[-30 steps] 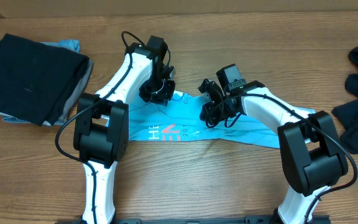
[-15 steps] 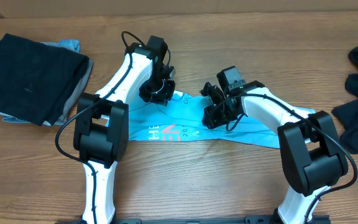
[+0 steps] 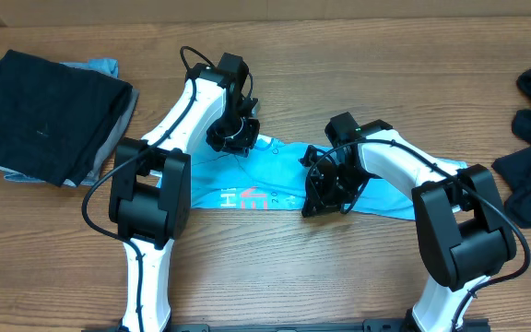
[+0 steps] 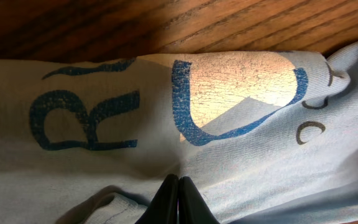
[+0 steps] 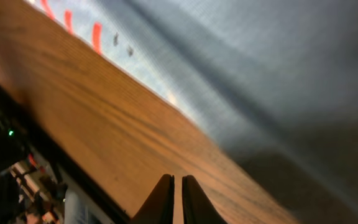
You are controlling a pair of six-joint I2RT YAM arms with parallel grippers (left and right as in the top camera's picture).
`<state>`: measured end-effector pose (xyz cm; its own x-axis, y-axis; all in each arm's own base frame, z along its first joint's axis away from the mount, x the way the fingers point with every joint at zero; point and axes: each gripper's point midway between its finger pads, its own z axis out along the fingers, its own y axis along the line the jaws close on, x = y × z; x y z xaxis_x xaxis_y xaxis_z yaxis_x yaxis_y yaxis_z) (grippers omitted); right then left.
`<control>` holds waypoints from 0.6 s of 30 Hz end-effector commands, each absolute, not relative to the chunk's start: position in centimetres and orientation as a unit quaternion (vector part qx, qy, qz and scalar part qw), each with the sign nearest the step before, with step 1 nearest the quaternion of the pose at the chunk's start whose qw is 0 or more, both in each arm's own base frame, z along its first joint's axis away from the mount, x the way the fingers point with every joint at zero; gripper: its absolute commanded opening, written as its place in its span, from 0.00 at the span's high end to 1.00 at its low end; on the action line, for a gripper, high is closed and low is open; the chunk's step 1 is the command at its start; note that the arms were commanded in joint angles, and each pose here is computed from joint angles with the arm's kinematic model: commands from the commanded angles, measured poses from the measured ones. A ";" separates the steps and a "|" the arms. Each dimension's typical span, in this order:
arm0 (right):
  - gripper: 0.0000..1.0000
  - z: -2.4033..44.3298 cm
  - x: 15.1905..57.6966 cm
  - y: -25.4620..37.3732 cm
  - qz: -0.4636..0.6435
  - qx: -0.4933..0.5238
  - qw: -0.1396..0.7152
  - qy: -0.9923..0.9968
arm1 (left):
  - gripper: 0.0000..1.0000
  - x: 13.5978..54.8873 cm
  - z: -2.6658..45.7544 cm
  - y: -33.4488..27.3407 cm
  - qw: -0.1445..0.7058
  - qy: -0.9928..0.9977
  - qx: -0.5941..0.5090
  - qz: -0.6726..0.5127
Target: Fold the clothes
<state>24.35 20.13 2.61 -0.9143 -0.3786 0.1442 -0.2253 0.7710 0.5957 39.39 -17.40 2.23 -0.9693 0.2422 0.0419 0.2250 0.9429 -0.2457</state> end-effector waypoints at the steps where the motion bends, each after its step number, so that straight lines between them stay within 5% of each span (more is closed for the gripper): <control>1: 0.92 6.5 26.0 21.8 -0.357 0.191 0.079 -0.911 | 0.94 39.2 2.2 -17.3 0.037 -0.984 -0.130 0.118; 5: 0.92 10.1 30.2 23.5 -0.381 0.204 -0.022 -0.902 | 0.93 39.3 2.1 -16.9 0.035 -0.985 -0.130 0.108; 18: 0.95 4.9 34.1 25.3 -0.290 0.142 -0.113 -0.940 | 0.90 39.4 2.1 -16.9 0.034 -0.985 -0.129 0.108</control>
<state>34.15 25.98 6.73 -0.9090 -0.2496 -0.3339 -0.4044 0.7226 0.5607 39.50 -17.10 2.16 -0.9687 0.2452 0.0394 0.2302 0.9462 -0.2274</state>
